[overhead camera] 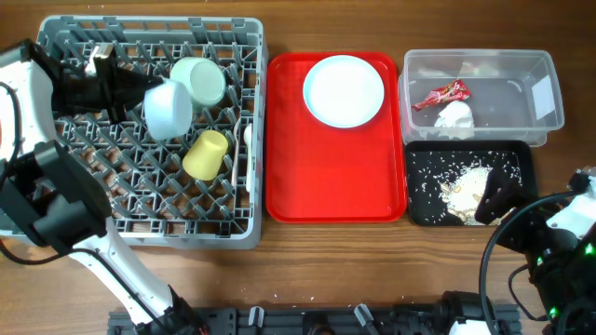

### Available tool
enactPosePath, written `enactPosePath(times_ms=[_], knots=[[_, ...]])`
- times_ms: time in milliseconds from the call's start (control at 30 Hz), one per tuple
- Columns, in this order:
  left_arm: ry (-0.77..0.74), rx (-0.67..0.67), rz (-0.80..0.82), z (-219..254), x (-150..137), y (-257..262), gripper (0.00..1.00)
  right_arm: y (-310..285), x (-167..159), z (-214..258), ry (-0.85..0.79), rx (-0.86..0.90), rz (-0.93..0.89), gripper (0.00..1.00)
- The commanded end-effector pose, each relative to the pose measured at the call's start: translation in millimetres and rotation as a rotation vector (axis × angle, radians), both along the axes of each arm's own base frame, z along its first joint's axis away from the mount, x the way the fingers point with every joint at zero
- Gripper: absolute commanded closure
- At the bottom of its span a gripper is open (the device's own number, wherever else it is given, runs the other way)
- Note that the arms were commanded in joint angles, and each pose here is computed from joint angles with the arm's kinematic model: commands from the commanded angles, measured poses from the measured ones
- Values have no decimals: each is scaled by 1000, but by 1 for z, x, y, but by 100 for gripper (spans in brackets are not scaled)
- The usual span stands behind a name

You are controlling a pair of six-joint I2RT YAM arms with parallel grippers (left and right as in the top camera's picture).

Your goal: Sort waste into correct bins and load items into the dishwasher rack

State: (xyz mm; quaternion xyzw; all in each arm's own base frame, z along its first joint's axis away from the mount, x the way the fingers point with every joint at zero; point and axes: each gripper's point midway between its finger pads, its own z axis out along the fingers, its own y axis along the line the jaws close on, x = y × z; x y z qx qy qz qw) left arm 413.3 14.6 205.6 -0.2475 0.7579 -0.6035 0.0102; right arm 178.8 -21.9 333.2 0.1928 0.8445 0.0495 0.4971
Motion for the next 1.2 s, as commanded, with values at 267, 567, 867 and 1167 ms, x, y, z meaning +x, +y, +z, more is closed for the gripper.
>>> enactPosePath(times_ms=[267,567,867,1167], knots=[[109,-12,105,-66,-18,35,87,2,-1,2,-8,-9,18,0],[70,109,214,-55,-33,92,1,2,-1,2,-8,-9,18,0],[-321,900,108,72,-12,-55,0,2,-1,2,-8,-9,18,0],[-787,1055,-281,-33,7,-367,0,2,-1,2,-8,-9,18,0]])
